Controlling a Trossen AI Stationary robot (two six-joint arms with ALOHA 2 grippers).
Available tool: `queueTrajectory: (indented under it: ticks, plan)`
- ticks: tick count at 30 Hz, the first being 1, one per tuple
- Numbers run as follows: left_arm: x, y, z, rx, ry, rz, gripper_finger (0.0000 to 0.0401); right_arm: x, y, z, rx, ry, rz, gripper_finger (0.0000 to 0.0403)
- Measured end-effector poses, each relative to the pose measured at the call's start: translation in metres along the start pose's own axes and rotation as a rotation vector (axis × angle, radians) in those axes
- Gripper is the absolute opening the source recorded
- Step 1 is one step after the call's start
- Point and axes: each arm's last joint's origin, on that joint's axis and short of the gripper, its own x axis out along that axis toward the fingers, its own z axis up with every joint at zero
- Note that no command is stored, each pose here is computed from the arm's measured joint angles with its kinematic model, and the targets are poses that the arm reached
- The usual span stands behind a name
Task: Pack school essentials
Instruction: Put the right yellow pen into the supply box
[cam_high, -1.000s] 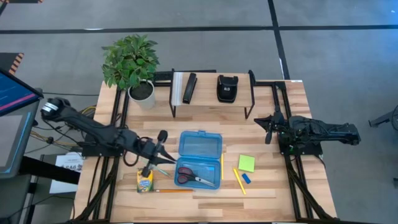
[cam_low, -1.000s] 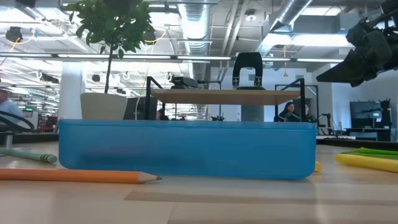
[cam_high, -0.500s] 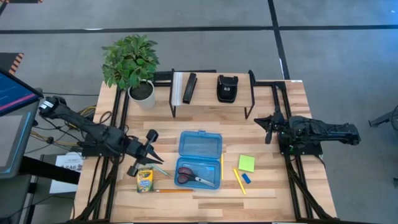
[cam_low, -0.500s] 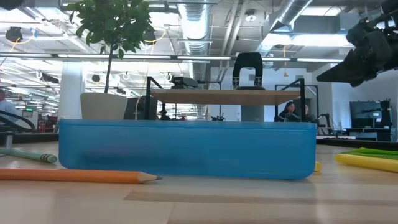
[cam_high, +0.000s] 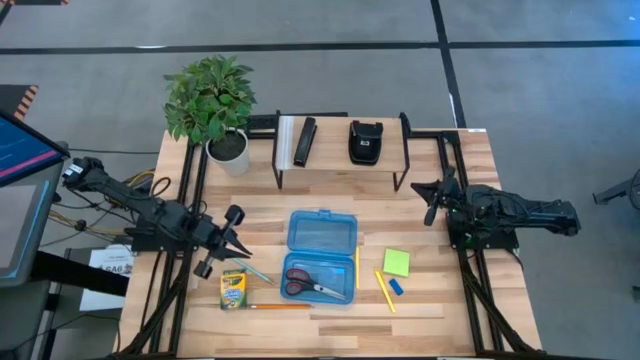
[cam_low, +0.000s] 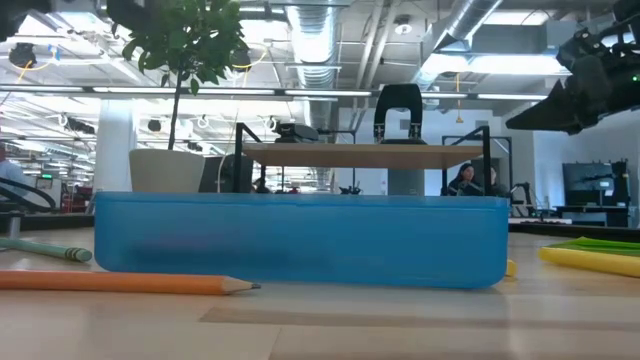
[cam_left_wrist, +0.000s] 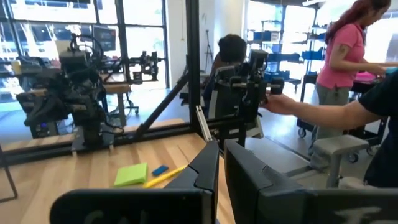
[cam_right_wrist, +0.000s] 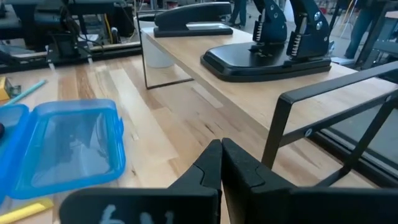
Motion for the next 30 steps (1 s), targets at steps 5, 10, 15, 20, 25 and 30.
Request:
queueTrajectory:
  ticks: [5, 10, 15, 20, 25, 30]
  plan:
    - [0.000, 0.000, 0.000, 0.015, 0.001, 0.002, 0.0015, 0.000, 0.000, 0.000, 0.002, -0.003, -0.002, 0.0026]
    - [0.000, 0.000, 0.002, 0.057, -0.018, 0.010, 0.0015, 0.000, 0.001, 0.007, 0.173, -0.064, 0.013, 0.0026]
    - [-0.001, 0.004, 0.003, 0.073, -0.021, 0.129, 0.0015, -0.003, 0.001, 0.025, 0.483, -0.232, 0.060, 0.0026]
    - [-0.001, 0.005, 0.001, 0.066, -0.002, 0.187, 0.0015, -0.007, -0.001, 0.040, 0.649, -0.373, 0.110, 0.0026]
    - [-0.004, 0.005, -0.002, 0.046, 0.038, 0.186, 0.0015, -0.010, -0.002, 0.046, 0.629, -0.436, 0.119, 0.0026]
    - [-0.008, 0.006, -0.002, 0.046, 0.050, 0.213, 0.0015, -0.009, -0.002, 0.045, 0.626, -0.432, 0.119, 0.0026]
